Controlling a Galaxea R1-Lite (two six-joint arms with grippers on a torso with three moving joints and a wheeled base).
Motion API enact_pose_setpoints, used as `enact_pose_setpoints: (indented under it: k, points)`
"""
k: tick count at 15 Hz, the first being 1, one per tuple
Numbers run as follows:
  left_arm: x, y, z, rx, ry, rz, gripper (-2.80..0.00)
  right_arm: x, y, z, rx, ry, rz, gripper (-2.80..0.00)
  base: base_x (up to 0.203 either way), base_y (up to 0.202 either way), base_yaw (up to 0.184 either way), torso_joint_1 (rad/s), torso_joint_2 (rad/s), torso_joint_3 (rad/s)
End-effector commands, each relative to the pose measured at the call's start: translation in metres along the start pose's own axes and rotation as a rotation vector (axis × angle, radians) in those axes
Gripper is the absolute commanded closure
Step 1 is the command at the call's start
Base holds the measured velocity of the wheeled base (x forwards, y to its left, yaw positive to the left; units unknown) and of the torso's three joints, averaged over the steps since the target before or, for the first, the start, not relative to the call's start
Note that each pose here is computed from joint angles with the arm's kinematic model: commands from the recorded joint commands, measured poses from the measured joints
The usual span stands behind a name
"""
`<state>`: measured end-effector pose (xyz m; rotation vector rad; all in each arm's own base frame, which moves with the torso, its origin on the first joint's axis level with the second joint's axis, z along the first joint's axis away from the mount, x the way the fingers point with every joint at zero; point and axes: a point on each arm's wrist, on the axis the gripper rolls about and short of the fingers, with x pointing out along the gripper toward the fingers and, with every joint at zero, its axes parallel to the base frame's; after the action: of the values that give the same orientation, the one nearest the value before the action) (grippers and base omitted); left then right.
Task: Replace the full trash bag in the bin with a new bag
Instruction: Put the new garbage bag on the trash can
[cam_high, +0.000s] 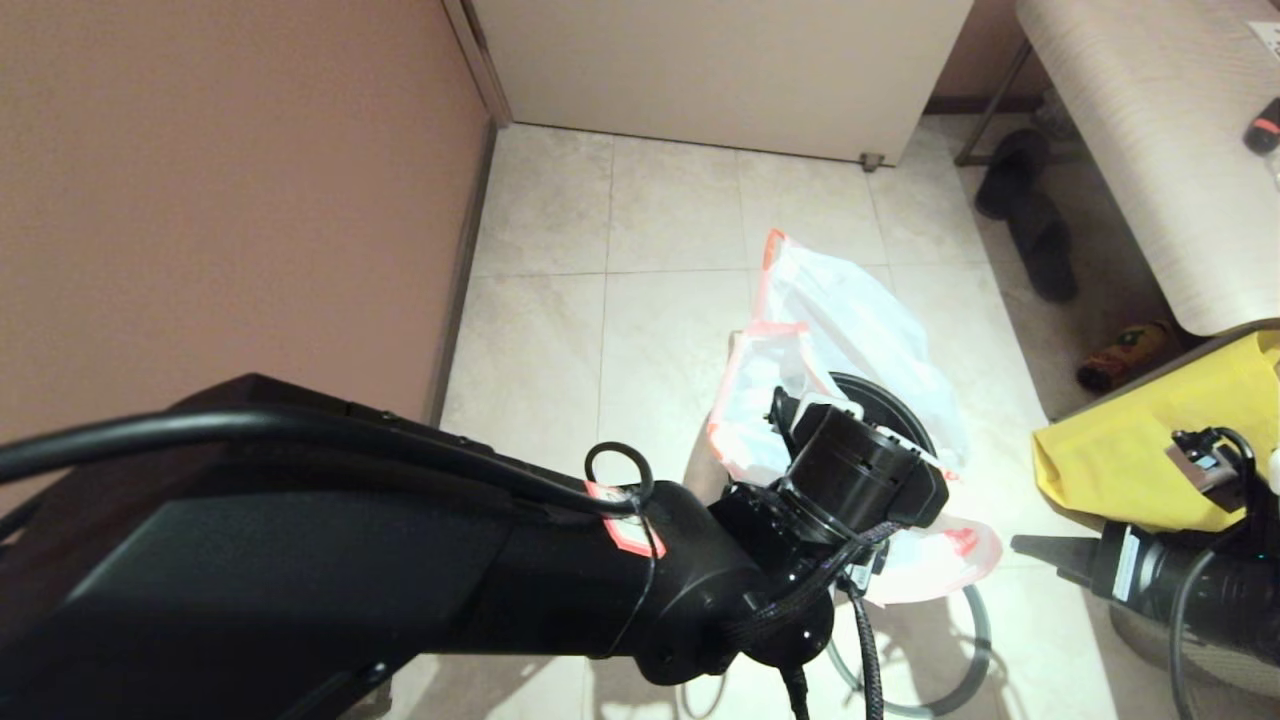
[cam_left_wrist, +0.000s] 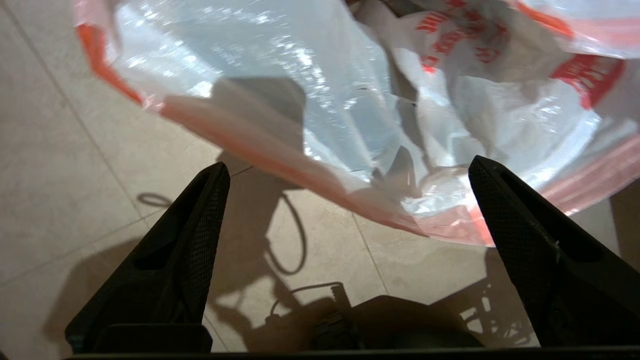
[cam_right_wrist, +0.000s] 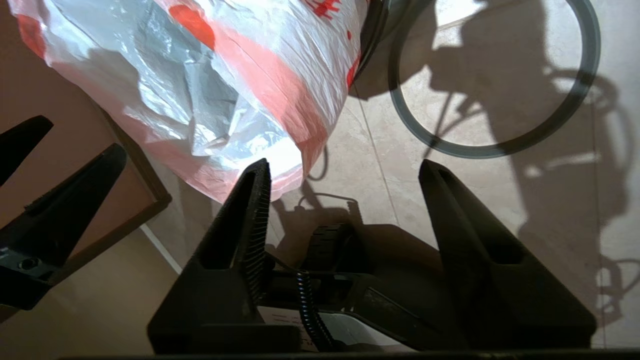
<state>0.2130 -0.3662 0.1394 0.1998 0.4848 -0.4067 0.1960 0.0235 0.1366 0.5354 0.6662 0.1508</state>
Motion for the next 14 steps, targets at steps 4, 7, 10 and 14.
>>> enact_pose_setpoints:
  k: [4,7,10,14]
  points:
    - [-0.001,0.018,-0.01,-0.065,0.034,0.046,-2.8,0.013,0.013,-0.022,-0.069,0.064,-0.04,-2.8,0.0,0.0,0.0,0.0,0.0,0.0]
    - [0.002,0.029,-0.014,-0.092,0.028,0.064,-2.8,0.038,0.01,-0.027,-0.117,0.096,-0.113,-2.8,0.0,0.0,0.0,0.0,0.0,0.0]
    - [0.005,0.039,-0.012,-0.146,-0.022,0.077,-2.8,0.075,0.005,-0.028,-0.138,0.048,-0.15,0.0,0.0,0.0,0.0,0.0,0.0,0.0]
    - [0.006,0.041,-0.011,-0.213,-0.076,0.067,-2.8,0.105,0.009,-0.026,-0.162,-0.081,-0.099,0.0,0.0,0.0,0.0,0.0,0.0,0.0]
